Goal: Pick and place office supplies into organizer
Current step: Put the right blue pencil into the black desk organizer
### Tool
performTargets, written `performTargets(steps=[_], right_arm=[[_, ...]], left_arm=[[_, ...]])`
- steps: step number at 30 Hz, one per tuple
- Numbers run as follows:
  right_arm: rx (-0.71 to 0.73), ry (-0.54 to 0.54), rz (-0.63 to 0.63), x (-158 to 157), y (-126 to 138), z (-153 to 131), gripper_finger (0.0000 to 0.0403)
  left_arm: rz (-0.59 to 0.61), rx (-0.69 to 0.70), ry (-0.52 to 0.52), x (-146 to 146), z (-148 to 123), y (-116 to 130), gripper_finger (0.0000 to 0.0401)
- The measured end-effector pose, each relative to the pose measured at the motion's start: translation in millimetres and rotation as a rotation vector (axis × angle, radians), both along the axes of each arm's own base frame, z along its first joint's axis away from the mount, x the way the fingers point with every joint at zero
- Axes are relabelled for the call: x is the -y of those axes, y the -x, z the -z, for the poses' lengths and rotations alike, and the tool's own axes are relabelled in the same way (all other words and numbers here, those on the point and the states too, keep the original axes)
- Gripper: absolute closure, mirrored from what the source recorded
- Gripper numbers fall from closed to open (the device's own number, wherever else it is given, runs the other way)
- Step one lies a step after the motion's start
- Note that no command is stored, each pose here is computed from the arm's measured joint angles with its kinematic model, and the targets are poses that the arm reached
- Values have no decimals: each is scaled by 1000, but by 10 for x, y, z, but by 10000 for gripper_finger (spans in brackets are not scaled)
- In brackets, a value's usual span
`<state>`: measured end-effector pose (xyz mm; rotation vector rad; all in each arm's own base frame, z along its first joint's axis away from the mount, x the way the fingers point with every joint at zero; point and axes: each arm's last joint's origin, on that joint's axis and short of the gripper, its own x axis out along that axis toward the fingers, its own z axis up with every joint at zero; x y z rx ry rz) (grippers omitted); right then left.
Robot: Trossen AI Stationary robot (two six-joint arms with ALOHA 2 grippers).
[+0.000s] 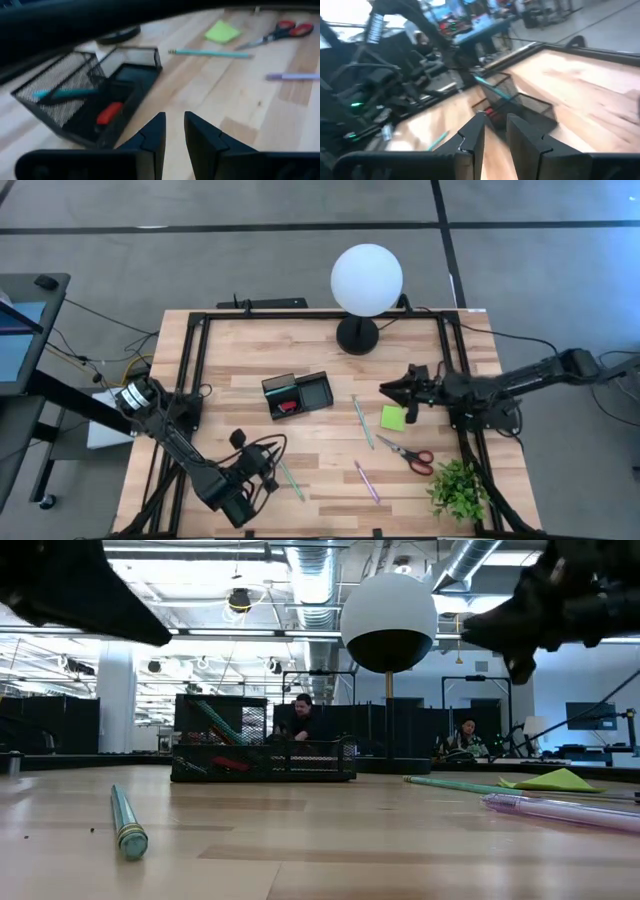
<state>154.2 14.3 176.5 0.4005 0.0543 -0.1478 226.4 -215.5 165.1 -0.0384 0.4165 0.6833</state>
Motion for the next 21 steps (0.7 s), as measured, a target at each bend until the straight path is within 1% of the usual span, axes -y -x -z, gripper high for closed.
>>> performTargets(steps=[4, 8, 10, 13, 16, 21], right_arm=[[-26, 19, 36, -83, -248, -133, 326], [-101, 31, 37, -147, -575, -190, 326], [-167, -1, 51, -189, -725, -110, 326], [-279, -46, 78, -296, -889, 118, 326], [-329, -25, 182, -440, -973, 303, 326], [-285, -7, 383, -698, -1018, 436, 326]], left_arm=[[-7, 8, -5, -14, -3, -12, 336], [-27, 39, 20, -23, -5, -20, 336], [-48, 71, 48, -32, -6, -24, 336], [-60, 100, 57, -37, -10, -29, 336], [-57, 98, 53, -36, -11, -28, 336], [-54, 93, 46, -35, -12, -28, 336]])
